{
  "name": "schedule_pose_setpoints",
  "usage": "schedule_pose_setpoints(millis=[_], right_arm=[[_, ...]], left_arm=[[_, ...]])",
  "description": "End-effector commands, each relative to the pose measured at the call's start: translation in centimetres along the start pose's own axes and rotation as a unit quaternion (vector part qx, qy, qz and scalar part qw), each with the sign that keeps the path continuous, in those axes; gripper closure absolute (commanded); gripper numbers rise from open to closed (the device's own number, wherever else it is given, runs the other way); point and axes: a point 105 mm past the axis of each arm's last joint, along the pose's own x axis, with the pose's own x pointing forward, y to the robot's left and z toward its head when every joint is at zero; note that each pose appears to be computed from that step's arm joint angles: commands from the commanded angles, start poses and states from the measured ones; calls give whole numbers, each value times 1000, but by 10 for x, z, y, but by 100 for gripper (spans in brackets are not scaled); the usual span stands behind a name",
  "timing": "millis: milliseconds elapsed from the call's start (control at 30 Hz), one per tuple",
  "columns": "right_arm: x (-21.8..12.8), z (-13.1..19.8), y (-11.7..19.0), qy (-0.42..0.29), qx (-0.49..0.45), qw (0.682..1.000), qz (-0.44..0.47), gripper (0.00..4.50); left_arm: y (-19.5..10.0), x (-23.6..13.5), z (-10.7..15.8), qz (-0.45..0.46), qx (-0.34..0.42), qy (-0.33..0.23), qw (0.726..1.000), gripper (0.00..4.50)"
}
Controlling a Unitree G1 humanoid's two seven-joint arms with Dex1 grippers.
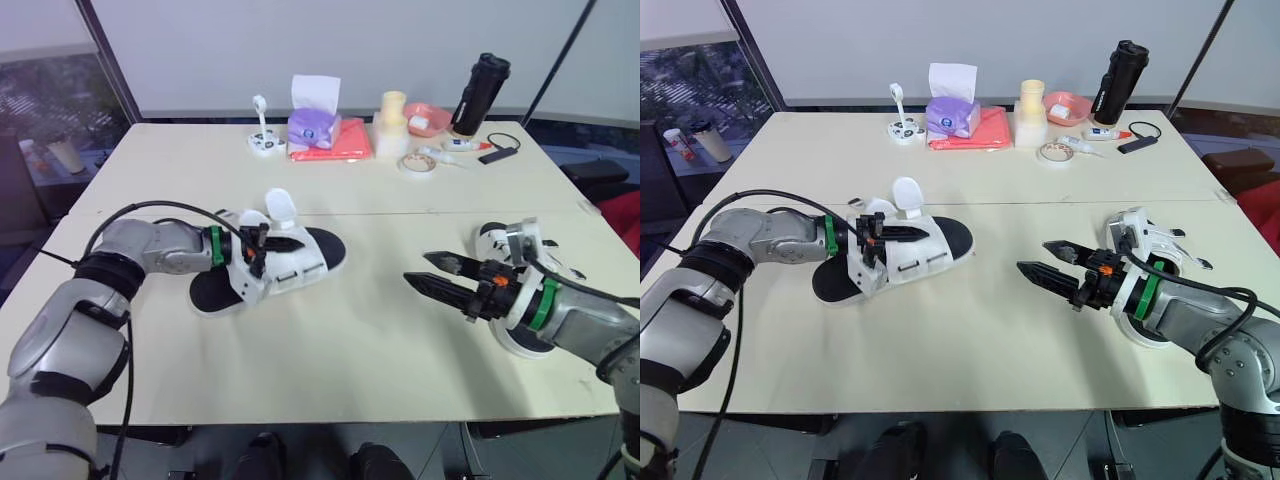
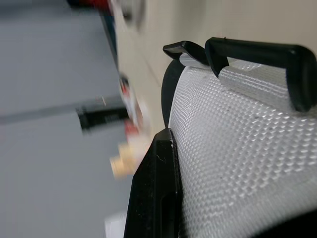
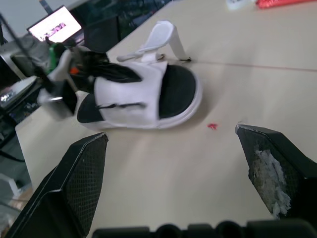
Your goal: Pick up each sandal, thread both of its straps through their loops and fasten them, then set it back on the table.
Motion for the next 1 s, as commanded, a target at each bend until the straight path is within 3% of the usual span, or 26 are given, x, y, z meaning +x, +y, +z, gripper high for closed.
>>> schedule_pose_setpoints(millis=[33,267,467,767,800,867,1000], right_arm=[[-5,8,-3,-9,-20,1000,3,0],[-2,-3,3,-6,-9,1000,11,0],[1,-7,4,-7,0,1000,13,0],[6,-9,-1,-6,1,1000,2,0],[6,-8,-2,-6,1,1000,2,0],[6,-7,-2,-5,0,1000,2,0],[5,-8,-5,4,-7,1000,1,0]], left_arm=[[5,-1,22,43,16,-64,997,444],[-2,5,36,46,7,-117,992,444],[-3,6,66,55,-4,-198,979,444],[-16,15,66,41,-19,-193,980,444],[-15,15,65,44,-21,-192,980,380],[-15,16,65,48,-25,-189,980,309],[-14,14,65,50,-25,-185,981,98]])
